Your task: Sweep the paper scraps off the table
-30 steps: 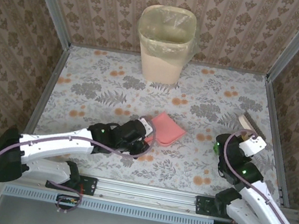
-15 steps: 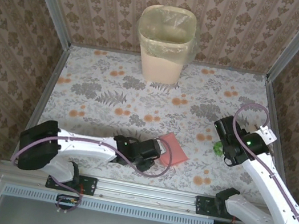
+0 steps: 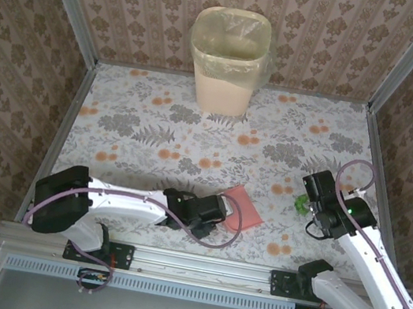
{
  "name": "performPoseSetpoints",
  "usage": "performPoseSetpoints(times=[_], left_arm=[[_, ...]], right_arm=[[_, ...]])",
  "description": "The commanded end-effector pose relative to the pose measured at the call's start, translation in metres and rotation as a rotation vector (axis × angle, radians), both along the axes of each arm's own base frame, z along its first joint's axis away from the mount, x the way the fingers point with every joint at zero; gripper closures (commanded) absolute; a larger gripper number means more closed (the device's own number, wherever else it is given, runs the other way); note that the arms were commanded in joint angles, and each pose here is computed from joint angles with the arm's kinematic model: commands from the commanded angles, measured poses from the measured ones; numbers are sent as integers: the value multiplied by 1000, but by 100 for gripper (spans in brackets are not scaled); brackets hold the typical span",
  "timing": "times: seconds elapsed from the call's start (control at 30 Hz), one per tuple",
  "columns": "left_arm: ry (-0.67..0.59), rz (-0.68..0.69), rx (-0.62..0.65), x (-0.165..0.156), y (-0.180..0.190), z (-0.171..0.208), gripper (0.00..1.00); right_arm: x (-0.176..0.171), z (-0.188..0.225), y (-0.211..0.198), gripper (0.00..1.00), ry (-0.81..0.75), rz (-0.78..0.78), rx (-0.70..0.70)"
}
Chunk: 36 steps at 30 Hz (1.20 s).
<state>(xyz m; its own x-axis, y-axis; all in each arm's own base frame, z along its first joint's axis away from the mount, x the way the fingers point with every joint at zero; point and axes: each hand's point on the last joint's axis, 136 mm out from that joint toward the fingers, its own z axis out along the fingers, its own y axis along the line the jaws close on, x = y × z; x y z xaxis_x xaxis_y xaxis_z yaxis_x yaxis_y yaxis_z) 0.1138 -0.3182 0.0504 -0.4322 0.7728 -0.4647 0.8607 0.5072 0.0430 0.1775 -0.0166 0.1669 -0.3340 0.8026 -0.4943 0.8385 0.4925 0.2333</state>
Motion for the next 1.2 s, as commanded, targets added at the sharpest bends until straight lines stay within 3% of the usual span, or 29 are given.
performPoseSetpoints(times=[0.0, 0.47, 0.8, 1.17], left_arm=[[-6, -35, -8, -3, -10, 5, 100], [-28, -8, 22, 4, -12, -1, 100], [-41, 6, 23, 8, -11, -1, 100], [-55, 14, 10, 10, -11, 1, 100]], right_arm=[[2, -13, 42, 100, 1, 46, 218], [5, 36, 144, 100, -145, 354, 358], [2, 67, 117, 100, -306, 345, 331], [22, 93, 87, 100, -488, 392, 110]])
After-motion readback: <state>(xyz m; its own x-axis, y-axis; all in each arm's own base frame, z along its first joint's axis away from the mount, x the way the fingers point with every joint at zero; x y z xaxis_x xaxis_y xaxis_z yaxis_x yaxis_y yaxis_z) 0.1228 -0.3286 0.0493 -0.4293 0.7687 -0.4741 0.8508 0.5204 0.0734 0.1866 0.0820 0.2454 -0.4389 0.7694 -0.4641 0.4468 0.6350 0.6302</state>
